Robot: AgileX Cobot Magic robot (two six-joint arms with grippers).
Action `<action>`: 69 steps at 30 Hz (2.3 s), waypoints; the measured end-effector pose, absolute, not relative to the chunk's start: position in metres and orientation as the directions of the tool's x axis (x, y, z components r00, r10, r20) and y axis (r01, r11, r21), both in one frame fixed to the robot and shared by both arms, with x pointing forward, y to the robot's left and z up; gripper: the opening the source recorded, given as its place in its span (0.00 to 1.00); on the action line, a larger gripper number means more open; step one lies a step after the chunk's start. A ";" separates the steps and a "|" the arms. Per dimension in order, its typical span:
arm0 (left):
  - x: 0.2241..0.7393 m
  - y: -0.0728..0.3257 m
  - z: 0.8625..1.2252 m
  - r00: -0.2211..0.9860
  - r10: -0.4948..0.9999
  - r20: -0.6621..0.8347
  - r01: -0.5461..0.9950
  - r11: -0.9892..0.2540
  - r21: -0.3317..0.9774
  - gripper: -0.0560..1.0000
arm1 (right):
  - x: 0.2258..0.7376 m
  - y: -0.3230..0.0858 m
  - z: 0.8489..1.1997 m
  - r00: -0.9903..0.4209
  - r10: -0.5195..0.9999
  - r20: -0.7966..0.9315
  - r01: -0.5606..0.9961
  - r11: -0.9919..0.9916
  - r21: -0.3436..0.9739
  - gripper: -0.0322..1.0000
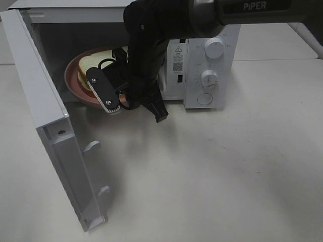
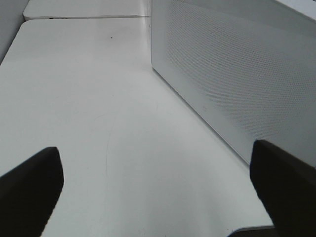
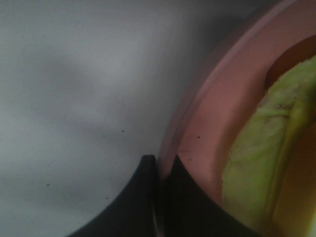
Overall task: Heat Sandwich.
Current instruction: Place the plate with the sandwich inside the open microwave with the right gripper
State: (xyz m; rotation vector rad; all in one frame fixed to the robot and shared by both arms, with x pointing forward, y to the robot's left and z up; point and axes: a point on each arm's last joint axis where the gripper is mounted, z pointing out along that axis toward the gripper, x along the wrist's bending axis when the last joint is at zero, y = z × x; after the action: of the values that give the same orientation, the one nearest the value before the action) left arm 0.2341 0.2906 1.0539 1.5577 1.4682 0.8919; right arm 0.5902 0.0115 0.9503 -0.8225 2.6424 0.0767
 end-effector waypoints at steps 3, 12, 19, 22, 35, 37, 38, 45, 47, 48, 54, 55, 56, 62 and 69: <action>0.234 0.291 1.054 0.078 0.997 -0.030 0.433 -0.007 0.902 0.97 | 0.595 0.015 0.951 -0.769 -0.526 -0.364 -0.546 0.836 -0.054 0.06; 0.234 0.291 1.054 0.078 0.997 -0.030 0.433 -0.007 0.902 0.97 | 0.613 0.028 0.951 -0.804 -0.460 -0.377 -0.485 0.874 -0.032 0.06; 0.234 0.291 1.054 0.078 0.997 -0.030 0.433 -0.007 0.902 0.97 | 0.625 0.035 0.950 -0.813 -0.434 -0.388 -0.462 0.886 -0.024 0.06; 0.234 0.291 1.054 0.078 0.997 -0.030 0.433 -0.007 0.902 0.97 | 0.633 0.038 0.950 -0.808 -0.424 -0.410 -0.457 0.889 -0.018 0.06; 0.234 0.291 1.054 0.078 0.997 -0.030 0.433 -0.007 0.902 0.97 | 0.650 0.033 0.944 -0.815 -0.393 -0.426 -0.429 0.903 -0.013 0.07; 0.234 0.291 1.054 0.078 0.997 -0.030 0.433 -0.007 0.902 0.97 | 0.650 0.032 0.944 -0.815 -0.394 -0.425 -0.429 0.903 -0.013 0.07; 0.234 0.291 1.054 0.078 0.997 -0.030 0.433 -0.007 0.902 0.97 | 0.650 0.032 0.944 -0.815 -0.394 -0.425 -0.429 0.903 -0.013 0.07; 0.234 0.291 1.054 0.078 0.997 -0.030 0.433 -0.007 0.902 0.97 | 0.650 0.032 0.944 -0.814 -0.395 -0.427 -0.431 0.902 -0.014 0.12; 0.234 0.291 1.054 0.078 0.997 -0.030 0.433 -0.007 0.902 0.97 | 0.650 0.032 0.944 -0.814 -0.395 -0.427 -0.431 0.902 -0.014 0.13; 0.234 0.291 1.054 0.078 0.997 -0.030 0.433 -0.007 0.902 0.97 | 0.651 0.033 0.944 -0.812 -0.393 -0.431 -0.431 0.902 -0.012 0.18; 0.234 0.291 1.054 0.078 0.997 -0.030 0.433 -0.007 0.902 0.97 | 0.652 0.034 0.946 -0.838 -0.313 -0.446 -0.363 0.931 0.031 0.44; 0.234 0.291 1.054 0.078 0.997 -0.030 0.433 -0.007 0.902 0.97 | 0.652 0.034 0.946 -0.846 -0.291 -0.446 -0.344 0.938 0.041 0.49; 0.234 0.291 1.054 0.078 0.997 -0.030 0.433 -0.007 0.902 0.97 | 0.652 0.034 0.946 -0.852 -0.273 -0.447 -0.328 0.943 0.051 0.53; 0.234 0.291 1.054 0.078 0.997 -0.030 0.433 -0.007 0.902 0.97 | 0.647 0.030 0.949 -0.863 -0.239 -0.445 -0.298 0.952 0.067 0.71; 0.234 0.291 1.054 0.078 0.997 -0.030 0.433 -0.007 0.902 0.97 | 0.642 0.026 0.947 -0.868 -0.226 -0.441 -0.287 0.955 0.076 0.76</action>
State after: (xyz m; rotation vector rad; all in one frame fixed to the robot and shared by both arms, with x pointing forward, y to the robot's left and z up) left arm 0.2341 0.2906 1.0539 1.5577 1.4682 0.8919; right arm 0.6421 0.0262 0.9469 -0.3681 2.6674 0.1921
